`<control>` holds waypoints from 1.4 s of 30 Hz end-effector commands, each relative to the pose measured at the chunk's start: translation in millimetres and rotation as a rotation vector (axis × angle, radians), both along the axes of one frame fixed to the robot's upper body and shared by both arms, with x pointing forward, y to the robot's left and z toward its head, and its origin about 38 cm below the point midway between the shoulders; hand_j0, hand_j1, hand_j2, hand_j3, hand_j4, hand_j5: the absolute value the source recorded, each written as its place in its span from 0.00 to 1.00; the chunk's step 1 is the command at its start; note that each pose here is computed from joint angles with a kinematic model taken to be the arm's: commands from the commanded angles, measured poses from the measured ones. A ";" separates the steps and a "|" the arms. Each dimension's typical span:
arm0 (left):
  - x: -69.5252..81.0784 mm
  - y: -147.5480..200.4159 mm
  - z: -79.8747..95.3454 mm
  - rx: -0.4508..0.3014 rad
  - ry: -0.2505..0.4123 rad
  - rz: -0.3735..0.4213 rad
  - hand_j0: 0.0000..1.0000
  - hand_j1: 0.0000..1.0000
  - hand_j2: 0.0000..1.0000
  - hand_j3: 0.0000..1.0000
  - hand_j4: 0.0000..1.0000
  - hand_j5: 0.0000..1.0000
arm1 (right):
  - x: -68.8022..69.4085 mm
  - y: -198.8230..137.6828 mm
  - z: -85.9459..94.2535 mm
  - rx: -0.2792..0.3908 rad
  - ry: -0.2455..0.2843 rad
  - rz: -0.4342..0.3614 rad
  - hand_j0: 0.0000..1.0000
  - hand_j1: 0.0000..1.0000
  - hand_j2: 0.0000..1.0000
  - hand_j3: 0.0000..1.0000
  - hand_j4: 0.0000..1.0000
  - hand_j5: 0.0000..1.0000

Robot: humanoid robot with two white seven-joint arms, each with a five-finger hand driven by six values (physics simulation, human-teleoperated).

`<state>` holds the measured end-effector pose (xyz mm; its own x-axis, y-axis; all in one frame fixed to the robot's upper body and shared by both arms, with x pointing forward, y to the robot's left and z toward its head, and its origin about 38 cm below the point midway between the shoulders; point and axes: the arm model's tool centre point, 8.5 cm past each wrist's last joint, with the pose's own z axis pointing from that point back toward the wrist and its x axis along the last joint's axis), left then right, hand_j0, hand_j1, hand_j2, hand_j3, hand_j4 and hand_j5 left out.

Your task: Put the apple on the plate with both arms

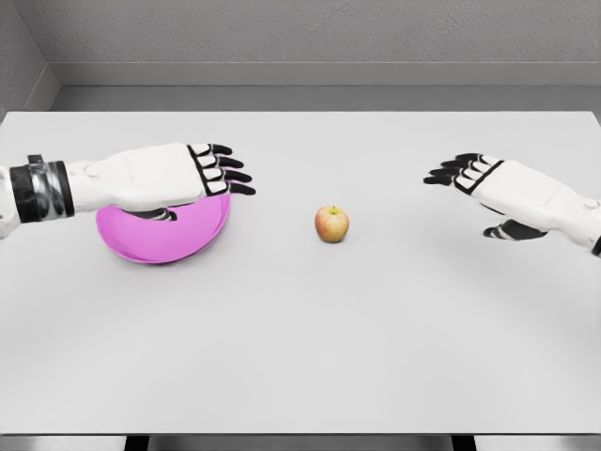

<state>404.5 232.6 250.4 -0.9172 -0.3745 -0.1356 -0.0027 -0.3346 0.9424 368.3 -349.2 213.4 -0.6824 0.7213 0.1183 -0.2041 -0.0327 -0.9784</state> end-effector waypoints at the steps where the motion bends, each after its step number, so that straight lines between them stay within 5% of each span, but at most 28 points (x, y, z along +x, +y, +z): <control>1: -5.1 -33.7 -33.4 0.010 0.070 -0.069 1.00 1.00 1.00 1.00 1.00 1.00 | -6.3 -36.7 49.4 0.126 -0.119 -0.080 1.00 1.00 1.00 1.00 1.00 1.00; 9: 26.9 -95.1 -40.6 0.031 0.097 -0.138 1.00 1.00 1.00 1.00 1.00 1.00 | -26.6 -42.9 7.0 0.276 -0.009 -0.112 1.00 1.00 1.00 1.00 1.00 1.00; 18: 35.2 -130.3 -43.4 0.042 0.107 -0.180 1.00 1.00 1.00 1.00 1.00 1.00 | -26.7 -40.1 5.8 0.290 -0.010 -0.109 1.00 1.00 1.00 1.00 1.00 1.00; 33: 64.3 -155.5 -59.0 0.030 0.163 -0.119 1.00 1.00 1.00 1.00 1.00 1.00 | -27.3 -38.8 8.1 0.292 -0.016 -0.103 1.00 1.00 1.00 1.00 1.00 1.00; 42: 62.7 -160.1 -70.0 0.051 0.184 -0.124 1.00 1.00 1.00 1.00 1.00 1.00 | -26.9 -40.1 6.6 0.292 -0.012 -0.108 1.00 1.00 1.00 1.00 1.00 1.00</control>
<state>466.9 73.0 182.3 -0.9675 -0.2522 0.0163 0.1166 -0.3884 0.9141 341.3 -389.0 219.4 -0.6070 0.7286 0.3173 -0.1787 0.2640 -0.9478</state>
